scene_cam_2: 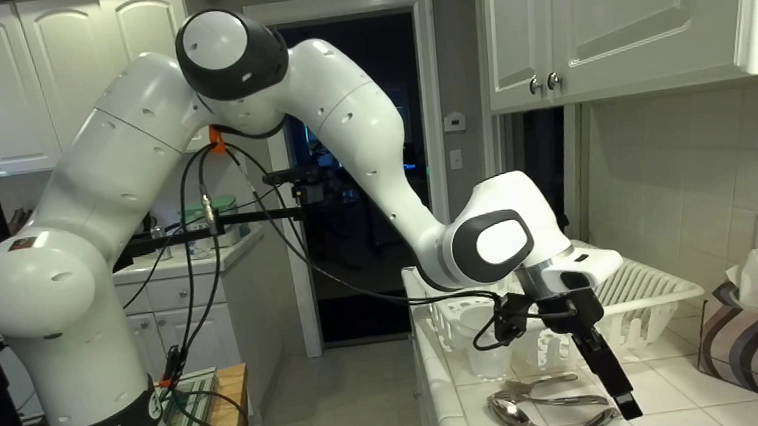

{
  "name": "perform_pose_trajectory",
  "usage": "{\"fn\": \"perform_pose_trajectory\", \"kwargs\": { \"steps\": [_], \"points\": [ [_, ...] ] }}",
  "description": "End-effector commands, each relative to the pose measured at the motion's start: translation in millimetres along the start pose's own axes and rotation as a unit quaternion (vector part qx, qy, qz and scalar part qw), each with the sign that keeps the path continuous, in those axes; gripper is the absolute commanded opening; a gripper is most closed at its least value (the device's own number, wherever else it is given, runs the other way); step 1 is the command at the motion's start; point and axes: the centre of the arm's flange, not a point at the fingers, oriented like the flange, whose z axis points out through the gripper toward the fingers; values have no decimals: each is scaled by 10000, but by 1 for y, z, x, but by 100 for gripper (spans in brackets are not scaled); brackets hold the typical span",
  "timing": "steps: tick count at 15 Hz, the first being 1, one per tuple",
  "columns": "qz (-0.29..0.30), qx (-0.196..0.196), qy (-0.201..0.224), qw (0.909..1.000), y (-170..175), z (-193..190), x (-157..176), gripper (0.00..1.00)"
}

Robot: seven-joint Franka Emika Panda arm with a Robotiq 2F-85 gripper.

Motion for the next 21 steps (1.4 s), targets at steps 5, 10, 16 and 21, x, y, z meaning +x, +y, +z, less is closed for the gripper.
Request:
{"fn": "perform_pose_trajectory", "kwargs": {
  "steps": [5,10,16,21],
  "points": [
    [273,388,254,9986,31,-82,14,100],
    [54,971,-288,9948,47,-137,8,100],
    [-277,925,-981,9905,79,-195,-2,100],
    [-607,1214,-1408,9807,99,-217,-13,100]
  ]
}}
